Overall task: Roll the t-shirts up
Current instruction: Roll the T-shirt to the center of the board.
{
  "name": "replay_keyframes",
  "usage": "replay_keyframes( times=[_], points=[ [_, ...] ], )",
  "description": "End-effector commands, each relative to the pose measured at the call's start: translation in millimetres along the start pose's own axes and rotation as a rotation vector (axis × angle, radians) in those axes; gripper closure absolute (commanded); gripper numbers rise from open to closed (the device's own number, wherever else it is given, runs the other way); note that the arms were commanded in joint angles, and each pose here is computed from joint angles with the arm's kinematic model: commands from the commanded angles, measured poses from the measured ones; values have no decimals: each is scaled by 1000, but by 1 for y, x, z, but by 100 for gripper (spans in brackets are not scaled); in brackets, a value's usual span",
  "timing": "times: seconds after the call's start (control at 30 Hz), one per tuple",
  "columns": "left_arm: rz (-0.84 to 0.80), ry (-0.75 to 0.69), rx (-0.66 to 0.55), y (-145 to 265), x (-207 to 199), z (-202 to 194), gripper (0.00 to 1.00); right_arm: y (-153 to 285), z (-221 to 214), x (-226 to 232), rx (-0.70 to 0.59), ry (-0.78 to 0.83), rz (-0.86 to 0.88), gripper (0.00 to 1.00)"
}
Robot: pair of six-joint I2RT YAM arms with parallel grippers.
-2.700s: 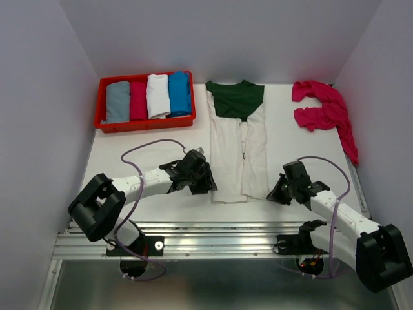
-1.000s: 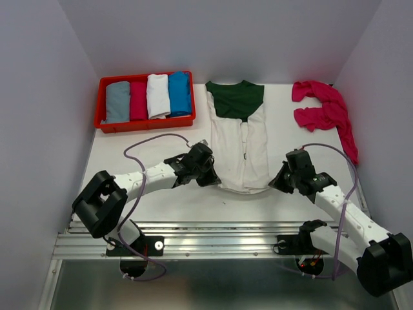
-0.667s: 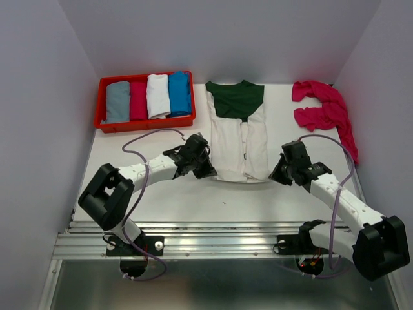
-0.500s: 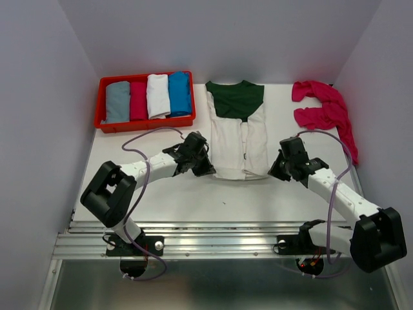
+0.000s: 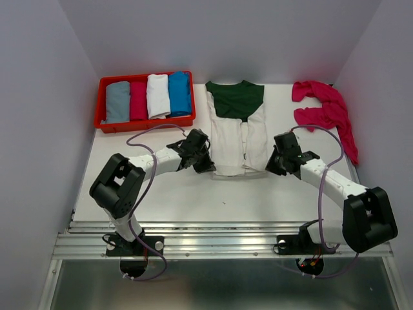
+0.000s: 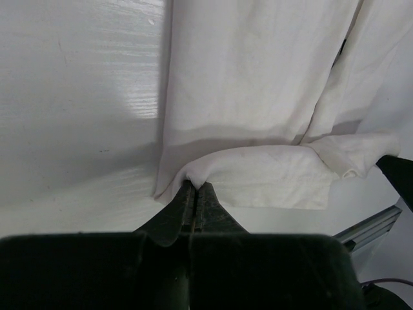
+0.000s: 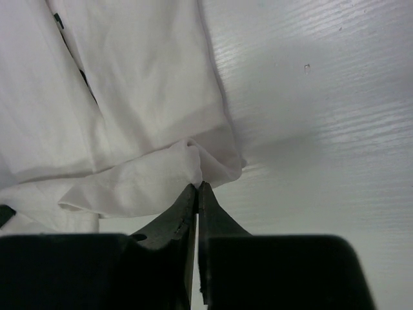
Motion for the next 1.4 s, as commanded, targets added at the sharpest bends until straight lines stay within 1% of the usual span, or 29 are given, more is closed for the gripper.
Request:
replay_keyframes(
  times=[0.0, 0.03, 0.07, 0.1, 0.17, 0.2, 0.27, 0.3, 0.37, 0.4, 0.47, 0.5, 0.53, 0.57, 0.63, 0.7, 0.77, 0.8, 0.83, 0.87, 0.9, 0.93, 0.97, 1.07, 1.1, 1.23, 1.33, 1.37],
  points=[
    [-42, -32, -34, 2, -14, 10, 92, 2, 22, 13, -93, 4, 45, 80],
    [-42, -38, -38, 3, -14, 11, 86, 2, 23, 14, -93, 5, 50, 68],
    [-43, -42, -54, 6, -15, 13, 72, 5, 24, 15, -102, 4, 62, 46],
    [-37, -46, -62, 8, -15, 13, 65, 7, 25, 15, -109, 1, 67, 44],
    [-19, -57, -102, 13, -15, 17, 55, 18, 28, 15, -145, -9, 90, 42],
    [-23, -62, -129, 20, -19, 20, 55, 20, 26, 13, -149, -10, 92, 42],
    [16, -69, -157, 27, -16, 22, 55, 26, 23, 12, -156, -9, 115, 44],
    [43, -72, -206, 33, -14, 26, 55, 30, 17, 12, -151, -5, 138, 48],
    [56, -78, -238, 39, -13, 26, 55, 31, 11, 10, -139, -9, 158, 53],
    [62, -90, -259, 44, -12, 24, 55, 30, 2, 8, -120, -6, 162, 64],
    [58, -100, -271, 49, -11, 19, 55, 27, -7, 8, -96, -1, 172, 74],
    [54, -105, -281, 52, -9, 16, 55, 26, -10, 8, -83, -8, 184, 83],
    [39, -119, -280, 53, -11, 11, 56, 24, -18, 8, -68, -2, 193, 85],
    [34, -125, -282, 55, -9, 7, 56, 23, -22, 10, -55, -3, 207, 90],
    [9, -137, -277, 55, -10, -1, 56, 21, -26, 14, -45, -1, 223, 92],
    [-3, -138, -247, 53, -6, -8, 56, 21, -26, 17, -44, -4, 226, 93],
    [-33, -144, -217, 50, -7, -12, 59, 22, -22, 20, -57, -4, 237, 94],
    [-43, -148, -186, 48, -6, -17, 65, 21, -19, 22, -58, -1, 246, 95],
    [-57, -150, -174, 45, -7, -18, 69, 21, -17, 25, -64, 2, 252, 95],
    [-73, -151, -153, 44, -8, -20, 78, 20, -14, 29, -61, 12, 279, 95],
    [-87, -154, -155, 40, -11, -20, 81, 15, -13, 34, -27, 22, 295, 95],
    [-108, -160, -123, 39, -12, -23, 82, 12, -14, 39, -11, 36, 303, 95],
    [-116, -166, -103, 35, -14, -24, 86, 3, -12, 43, 12, 49, 290, 96],
    [-101, -186, -95, 27, -16, -22, 92, -9, -10, 47, 24, 53, 285, 96],
    [-90, -203, -105, 22, -19, -18, 92, -15, -10, 49, 36, 55, 274, 96],
    [-73, -250, -106, 10, -28, -8, 95, -19, 6, 59, -4, 46, 263, 96],
    [-65, -256, -100, 0, -31, 2, 96, -22, 12, 62, -16, 45, 239, 96],
    [-69, -253, -100, -2, -33, 8, 96, -26, 16, 62, -32, 46, 205, 96]
  ],
)
Point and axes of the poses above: each gripper's point midway between its finger pads, its own y axis back along the fingers, its own x axis along the line the jaws close on, z = x × y, the point moved 9 cm from there along y, back along the fingers, and after that the axes turned 8 degrees about y, right-handed, at the moved point
